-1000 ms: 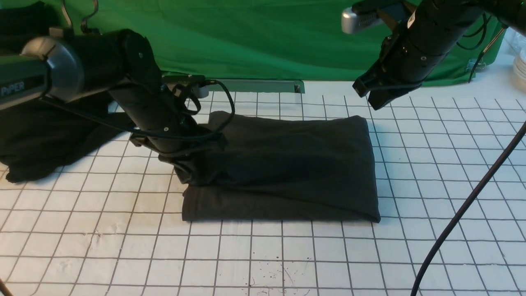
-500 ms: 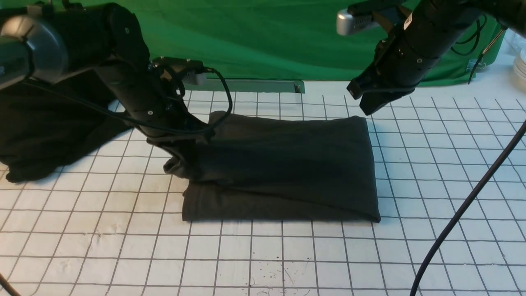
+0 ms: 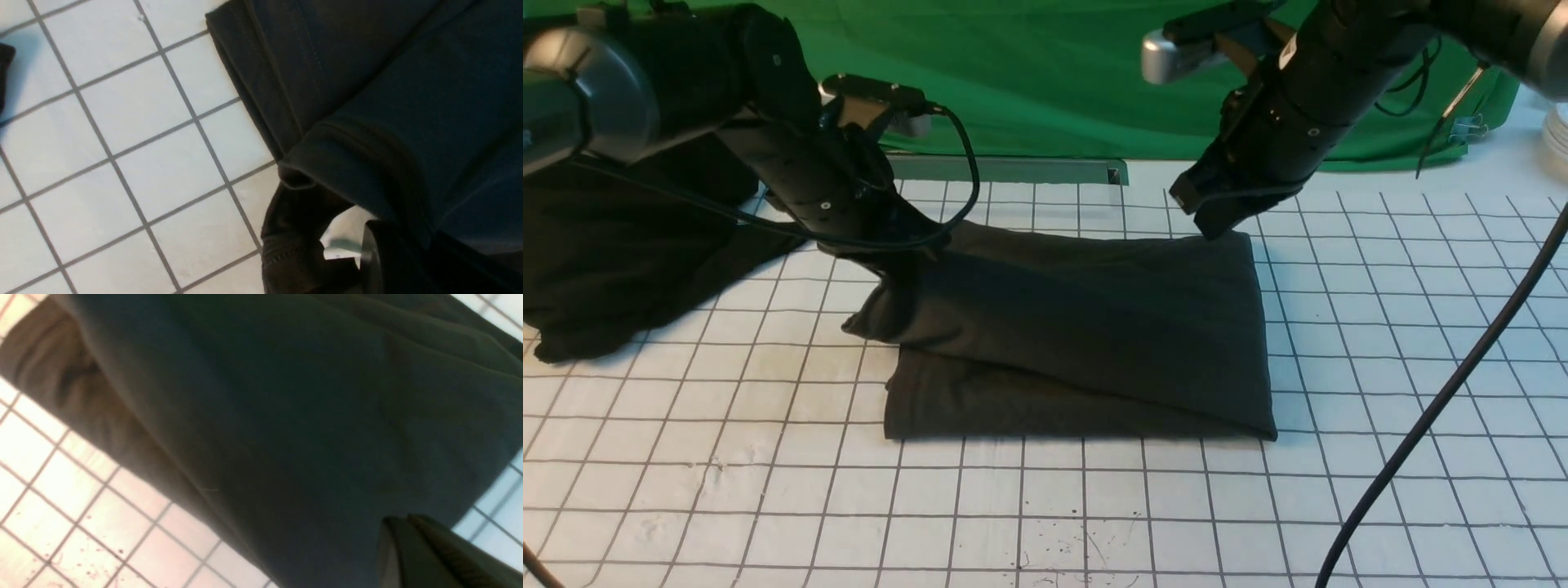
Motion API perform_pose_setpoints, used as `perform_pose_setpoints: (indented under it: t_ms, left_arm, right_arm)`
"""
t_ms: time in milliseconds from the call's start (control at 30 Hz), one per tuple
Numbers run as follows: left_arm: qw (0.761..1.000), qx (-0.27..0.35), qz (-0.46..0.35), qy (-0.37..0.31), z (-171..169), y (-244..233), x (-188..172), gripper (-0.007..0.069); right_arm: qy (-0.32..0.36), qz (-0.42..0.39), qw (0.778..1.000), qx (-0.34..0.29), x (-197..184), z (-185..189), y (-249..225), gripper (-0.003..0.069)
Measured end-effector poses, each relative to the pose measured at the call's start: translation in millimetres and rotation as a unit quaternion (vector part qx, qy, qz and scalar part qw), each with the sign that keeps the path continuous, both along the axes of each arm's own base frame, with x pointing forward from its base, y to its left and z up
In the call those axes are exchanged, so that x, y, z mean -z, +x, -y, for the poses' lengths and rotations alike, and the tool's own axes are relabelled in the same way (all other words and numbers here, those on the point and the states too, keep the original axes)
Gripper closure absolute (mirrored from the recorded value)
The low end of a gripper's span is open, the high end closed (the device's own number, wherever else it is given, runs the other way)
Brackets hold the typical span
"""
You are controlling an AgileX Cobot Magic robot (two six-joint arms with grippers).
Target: Fold a long-sleeved shirt over a white checkered tablecloth.
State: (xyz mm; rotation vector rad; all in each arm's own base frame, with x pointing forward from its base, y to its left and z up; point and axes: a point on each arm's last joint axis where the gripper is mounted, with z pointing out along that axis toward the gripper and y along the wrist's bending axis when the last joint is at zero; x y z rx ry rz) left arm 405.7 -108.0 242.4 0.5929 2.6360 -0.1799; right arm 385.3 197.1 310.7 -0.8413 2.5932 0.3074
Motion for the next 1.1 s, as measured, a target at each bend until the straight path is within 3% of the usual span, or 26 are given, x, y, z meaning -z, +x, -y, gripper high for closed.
perform_pose_setpoints:
  t_ms: [233, 267, 367, 533, 600, 700, 800, 867, 1000, 1100]
  left_arm:
    - [0.999, -0.003, -0.033, 0.035, -5.9, -5.1, 2.0, 0.0363]
    - [0.998, -0.021, -0.033, 0.05, -9.6, -3.9, -2.2, 0.0291]
    - [0.995, -0.055, -0.022, 0.077, -15.9, 0.8, -17.3, 0.0199]
    - [0.993, -0.077, -0.012, 0.084, -18.9, 4.5, -40.8, 0.0155]
    - [0.995, -0.081, -0.017, 0.064, -15.9, 4.1, -48.8, 0.0169]
    - [0.997, -0.072, -0.038, -0.005, -3.5, 1.3, -52.8, 0.0248]
    - [0.993, -0.03, -0.045, -0.107, 25.7, -0.4, -54.2, 0.0508]
    - [0.99, -0.029, -0.041, -0.129, 34.4, 2.2, -51.0, 0.0577]
    - [0.988, -0.037, -0.055, -0.142, 45.2, 14.0, -24.8, 0.0622]
    - [0.987, -0.06, -0.101, -0.109, 40.3, 24.0, 13.9, 0.0625]
  right_arm:
    - [0.003, 0.008, 1.0, -0.018, -0.6, -12.0, -4.9, 0.0661]
    - [0.003, 0.009, 1.0, -0.019, -0.6, -12.0, -4.9, 0.0661]
    - [0.001, 0.009, 1.0, -0.02, -0.6, -11.8, -4.8, 0.0661]
    - [0.0, 0.01, 1.0, -0.021, -0.6, -11.7, -4.7, 0.0661]
    - [-0.001, 0.012, 1.0, -0.021, -0.6, -11.5, -4.5, 0.0661]
    - [-0.007, 0.018, 1.0, -0.006, -0.6, -8.9, -2.1, 0.0661]
    - [-0.012, 0.02, 0.999, 0.036, 1.3, 1.2, 5.2, 0.0666]
    - [-0.016, 0.009, 0.999, 0.051, 6.7, 6.1, 9.2, 0.0666]
    - [-0.04, -0.033, 0.997, 0.059, 31.2, 9.2, 16.3, 0.0666]
    - [-0.046, -0.081, 0.994, 0.059, 62.6, 3.7, 22.6, 0.0666]
